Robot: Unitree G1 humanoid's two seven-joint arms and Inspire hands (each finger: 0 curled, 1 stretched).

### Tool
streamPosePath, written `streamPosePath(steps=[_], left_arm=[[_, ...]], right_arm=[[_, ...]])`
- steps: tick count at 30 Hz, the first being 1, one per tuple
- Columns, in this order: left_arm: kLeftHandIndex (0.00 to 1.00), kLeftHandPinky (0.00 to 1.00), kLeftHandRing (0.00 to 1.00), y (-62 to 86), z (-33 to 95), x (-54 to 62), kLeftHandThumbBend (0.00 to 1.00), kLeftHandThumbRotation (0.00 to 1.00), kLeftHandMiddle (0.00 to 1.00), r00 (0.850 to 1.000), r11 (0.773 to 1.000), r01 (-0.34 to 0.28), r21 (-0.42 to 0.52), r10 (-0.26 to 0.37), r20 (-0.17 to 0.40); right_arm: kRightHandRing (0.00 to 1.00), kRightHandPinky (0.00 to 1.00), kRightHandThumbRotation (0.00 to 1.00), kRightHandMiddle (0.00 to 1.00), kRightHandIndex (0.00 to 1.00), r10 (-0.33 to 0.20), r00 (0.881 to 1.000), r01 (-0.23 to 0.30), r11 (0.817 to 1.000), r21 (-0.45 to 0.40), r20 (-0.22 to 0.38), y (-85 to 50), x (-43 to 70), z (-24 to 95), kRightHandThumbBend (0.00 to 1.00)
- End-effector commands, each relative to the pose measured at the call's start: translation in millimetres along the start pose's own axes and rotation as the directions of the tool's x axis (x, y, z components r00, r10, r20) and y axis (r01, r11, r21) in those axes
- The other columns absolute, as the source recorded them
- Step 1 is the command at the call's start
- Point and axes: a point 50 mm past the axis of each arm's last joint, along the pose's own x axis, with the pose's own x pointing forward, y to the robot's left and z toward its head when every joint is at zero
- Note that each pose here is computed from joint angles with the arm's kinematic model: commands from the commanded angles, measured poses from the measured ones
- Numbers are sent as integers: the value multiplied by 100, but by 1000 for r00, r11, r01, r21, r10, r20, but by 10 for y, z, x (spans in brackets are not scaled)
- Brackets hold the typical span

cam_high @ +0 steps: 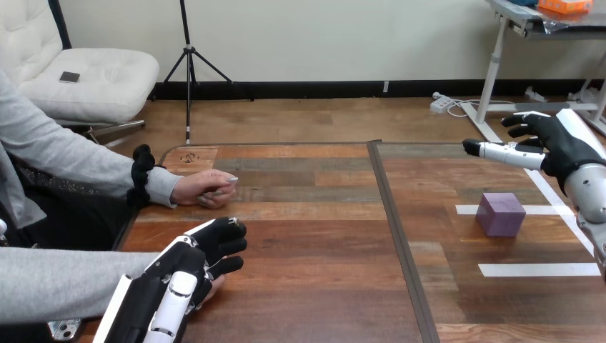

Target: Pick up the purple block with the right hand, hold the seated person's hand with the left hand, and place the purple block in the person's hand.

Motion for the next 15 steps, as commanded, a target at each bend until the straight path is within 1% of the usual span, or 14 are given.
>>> streamPosePath(steps=[1,4,8,12,15], left_arm=[[76,78,82,4,131,126,50,84,80,995,1000,23,9,-23,92],[76,79,82,14,129,125,50,83,81,996,1000,31,4,-31,86],[77,80,83,18,122,126,49,83,82,996,999,34,2,-34,86],[77,81,83,21,116,126,49,83,82,996,999,35,1,-35,86],[77,81,83,20,116,124,50,82,82,996,999,33,2,-34,85]], right_arm=[[83,70,54,86,84,-27,1000,27,1000,-12,6,-49,3,15,100],[85,72,51,87,84,0,1000,0,1000,-21,-14,17,-10,-39,100],[87,75,49,89,84,11,1000,-12,999,-45,-28,44,-14,-63,100],[88,76,49,89,84,18,999,-21,995,-101,-31,80,-22,-83,100],[88,77,50,89,84,25,999,-28,992,-124,-32,101,-28,-97,100]])
